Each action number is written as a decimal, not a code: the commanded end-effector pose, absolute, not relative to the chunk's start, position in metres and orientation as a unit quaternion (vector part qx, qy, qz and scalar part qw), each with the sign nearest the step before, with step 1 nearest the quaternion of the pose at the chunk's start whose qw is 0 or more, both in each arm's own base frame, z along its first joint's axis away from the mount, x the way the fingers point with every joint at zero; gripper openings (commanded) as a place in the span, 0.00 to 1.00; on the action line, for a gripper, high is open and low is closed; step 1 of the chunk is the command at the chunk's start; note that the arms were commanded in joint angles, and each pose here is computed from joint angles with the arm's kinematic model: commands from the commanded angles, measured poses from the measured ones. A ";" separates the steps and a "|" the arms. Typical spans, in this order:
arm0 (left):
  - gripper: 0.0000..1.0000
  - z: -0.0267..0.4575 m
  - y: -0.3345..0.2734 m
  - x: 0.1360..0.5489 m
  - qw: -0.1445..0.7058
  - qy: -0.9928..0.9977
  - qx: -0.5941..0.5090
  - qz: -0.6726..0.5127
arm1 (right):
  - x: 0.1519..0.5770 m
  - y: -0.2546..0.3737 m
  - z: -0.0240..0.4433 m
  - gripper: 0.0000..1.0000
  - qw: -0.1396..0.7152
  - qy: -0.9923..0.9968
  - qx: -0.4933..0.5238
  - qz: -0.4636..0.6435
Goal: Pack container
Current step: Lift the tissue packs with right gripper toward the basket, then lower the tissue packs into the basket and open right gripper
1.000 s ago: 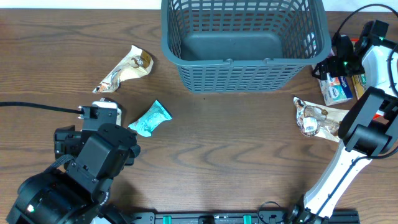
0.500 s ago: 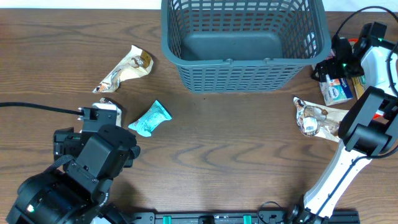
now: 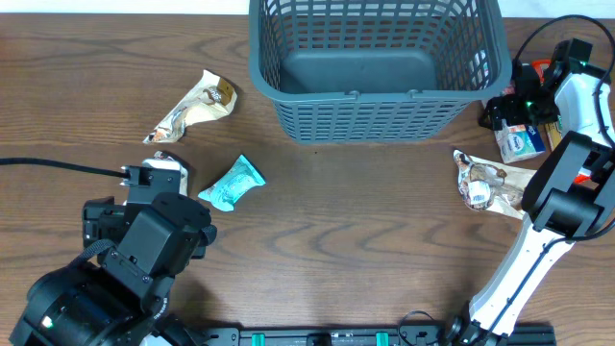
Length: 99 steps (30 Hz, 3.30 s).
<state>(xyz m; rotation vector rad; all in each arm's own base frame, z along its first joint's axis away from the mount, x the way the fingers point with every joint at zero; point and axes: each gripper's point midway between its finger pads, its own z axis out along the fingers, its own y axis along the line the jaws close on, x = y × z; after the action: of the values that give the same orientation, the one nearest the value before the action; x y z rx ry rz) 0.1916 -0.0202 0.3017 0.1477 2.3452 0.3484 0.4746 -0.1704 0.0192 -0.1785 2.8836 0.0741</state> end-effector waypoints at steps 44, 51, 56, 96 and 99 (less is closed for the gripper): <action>0.99 0.308 -0.017 0.192 0.379 0.912 0.061 0.144 | 0.509 -0.216 0.126 0.01 0.195 0.975 0.088 -0.055; 0.99 0.308 -0.017 0.192 0.379 0.912 0.061 0.144 | 0.508 -0.224 0.259 0.01 0.312 0.941 0.111 -0.071; 0.99 0.308 -0.017 0.192 0.380 0.912 0.061 0.144 | 0.497 -0.181 0.339 0.01 0.402 0.911 0.092 -0.016; 0.99 0.308 -0.017 0.192 0.379 0.912 0.061 0.144 | 0.512 0.039 0.257 0.02 0.275 0.959 0.051 -0.038; 0.99 0.308 -0.017 0.192 0.379 0.912 0.061 0.144 | 0.513 0.039 0.252 0.06 0.273 0.960 0.054 -0.038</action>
<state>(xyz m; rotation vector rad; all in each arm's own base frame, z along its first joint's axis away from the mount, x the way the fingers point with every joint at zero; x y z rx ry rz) 0.1914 -0.0200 0.3012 0.1542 2.3482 0.3540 0.5117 0.0462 0.2449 0.0677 2.6159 -0.0831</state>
